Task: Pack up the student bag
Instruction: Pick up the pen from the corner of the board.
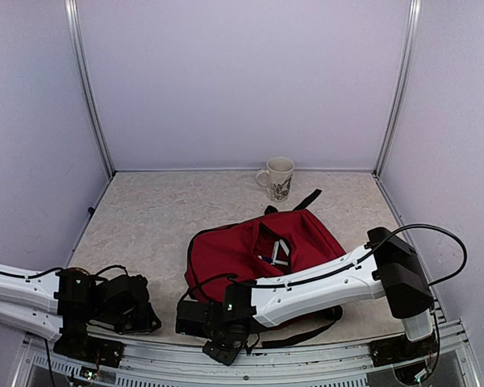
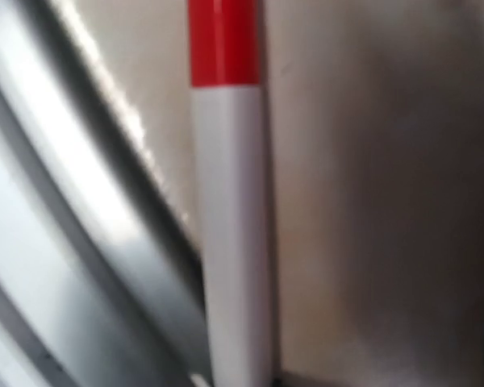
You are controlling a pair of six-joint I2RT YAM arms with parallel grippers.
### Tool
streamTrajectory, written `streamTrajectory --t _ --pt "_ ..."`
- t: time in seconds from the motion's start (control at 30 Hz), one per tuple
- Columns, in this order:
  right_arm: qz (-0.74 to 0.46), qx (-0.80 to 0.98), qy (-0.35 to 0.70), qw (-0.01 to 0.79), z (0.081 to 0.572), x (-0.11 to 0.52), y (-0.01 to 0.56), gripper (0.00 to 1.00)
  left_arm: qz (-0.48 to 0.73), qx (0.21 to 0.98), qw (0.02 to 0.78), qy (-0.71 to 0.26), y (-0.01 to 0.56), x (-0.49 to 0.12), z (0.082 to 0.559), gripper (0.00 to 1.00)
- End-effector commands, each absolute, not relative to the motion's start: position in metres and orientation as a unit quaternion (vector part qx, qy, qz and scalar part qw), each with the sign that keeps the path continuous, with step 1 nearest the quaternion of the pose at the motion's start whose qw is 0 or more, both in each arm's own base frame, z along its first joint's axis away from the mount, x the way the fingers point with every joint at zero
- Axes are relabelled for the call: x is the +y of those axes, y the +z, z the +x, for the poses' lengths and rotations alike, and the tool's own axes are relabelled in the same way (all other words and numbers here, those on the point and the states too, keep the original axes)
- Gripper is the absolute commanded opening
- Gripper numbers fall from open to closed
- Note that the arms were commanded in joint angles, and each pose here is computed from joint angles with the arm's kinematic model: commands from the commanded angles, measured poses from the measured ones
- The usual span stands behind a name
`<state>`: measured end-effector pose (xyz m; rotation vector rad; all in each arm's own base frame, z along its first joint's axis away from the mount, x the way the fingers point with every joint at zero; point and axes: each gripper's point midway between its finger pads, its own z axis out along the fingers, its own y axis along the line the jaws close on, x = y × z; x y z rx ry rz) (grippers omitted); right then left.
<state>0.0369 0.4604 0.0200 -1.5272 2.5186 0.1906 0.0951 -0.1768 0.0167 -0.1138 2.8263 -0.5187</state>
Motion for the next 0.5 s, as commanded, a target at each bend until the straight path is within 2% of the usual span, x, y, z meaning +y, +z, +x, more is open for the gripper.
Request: streamTrajectory --t 0.0,0.17,0.27,0.47 --pt "-0.533 0.845 0.024 0.051 0.011 0.435 0.007 0.0 -0.037 0.975 0.139 -0.169 0.016 -0.174 0.098 0.25" --pt "-0.537 0.843 0.001 0.037 0.009 0.43 -0.003 0.0 -0.039 0.975 0.14 -0.17 0.016 -0.172 0.098 0.25" --pt "-0.537 0.842 -0.02 0.045 0.014 0.431 -0.006 0.07 -0.04 0.975 0.139 -0.171 0.016 -0.172 0.098 0.25" --pt "-0.537 0.841 -0.043 0.053 0.021 0.433 -0.011 0.14 -0.041 0.974 0.142 -0.17 0.016 -0.17 0.098 0.26"
